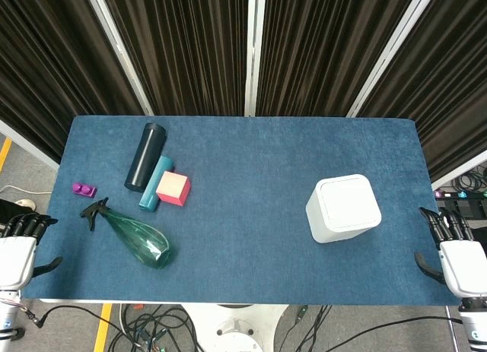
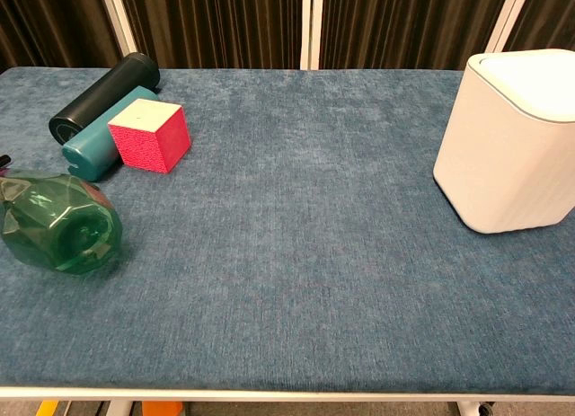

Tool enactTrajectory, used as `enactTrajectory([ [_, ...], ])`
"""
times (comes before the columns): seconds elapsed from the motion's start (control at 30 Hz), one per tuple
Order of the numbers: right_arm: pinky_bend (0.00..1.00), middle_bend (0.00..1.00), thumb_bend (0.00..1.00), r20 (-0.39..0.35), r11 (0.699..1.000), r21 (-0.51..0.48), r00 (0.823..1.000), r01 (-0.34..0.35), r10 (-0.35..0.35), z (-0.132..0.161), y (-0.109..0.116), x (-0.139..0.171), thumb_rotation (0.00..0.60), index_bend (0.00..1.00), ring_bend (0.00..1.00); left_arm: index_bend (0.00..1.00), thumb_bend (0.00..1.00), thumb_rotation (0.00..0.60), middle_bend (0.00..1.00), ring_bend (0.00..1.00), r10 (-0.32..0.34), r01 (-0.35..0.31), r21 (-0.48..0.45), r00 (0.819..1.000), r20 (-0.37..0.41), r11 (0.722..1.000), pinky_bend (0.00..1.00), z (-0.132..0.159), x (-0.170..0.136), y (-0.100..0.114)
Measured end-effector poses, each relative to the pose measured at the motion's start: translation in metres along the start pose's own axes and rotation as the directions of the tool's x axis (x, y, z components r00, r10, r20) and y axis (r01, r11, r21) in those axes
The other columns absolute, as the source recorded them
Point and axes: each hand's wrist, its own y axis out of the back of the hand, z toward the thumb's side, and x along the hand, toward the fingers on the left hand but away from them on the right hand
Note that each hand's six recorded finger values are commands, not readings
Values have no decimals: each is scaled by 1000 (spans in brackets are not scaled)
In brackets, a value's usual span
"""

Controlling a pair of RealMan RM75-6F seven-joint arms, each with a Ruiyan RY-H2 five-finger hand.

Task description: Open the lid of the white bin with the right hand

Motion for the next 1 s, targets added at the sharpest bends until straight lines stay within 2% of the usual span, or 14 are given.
enactTrajectory([
  [0.47,13,131,238,-25,1000,-22,1000,-1,0,2,0,-2,600,16,0,277,0,600,225,159,7,-7,-2,1000,6,1000,161,2,2,2],
  [0.57,13,146,238,-67,999,-28,998,-17,15,11,-1,-11,600,66,0,278,0,600,225,158,7,-7,-4,1000,6,1000,161,2,2,3],
  [0.63,13,174,238,-103,999,-26,994,-29,26,19,0,-19,600,137,0,277,0,600,225,158,7,-7,-7,1000,7,1000,161,3,2,3],
  [0.8,13,268,237,-236,998,-10,970,-58,54,54,2,-46,600,280,0,278,0,600,225,158,-3,3,-13,1000,10,1000,161,3,2,0],
  [1.0,13,283,238,-334,994,42,937,-99,107,87,-3,-63,600,330,0,277,0,600,225,158,-9,9,-19,1000,2,1000,161,0,-1,-2],
])
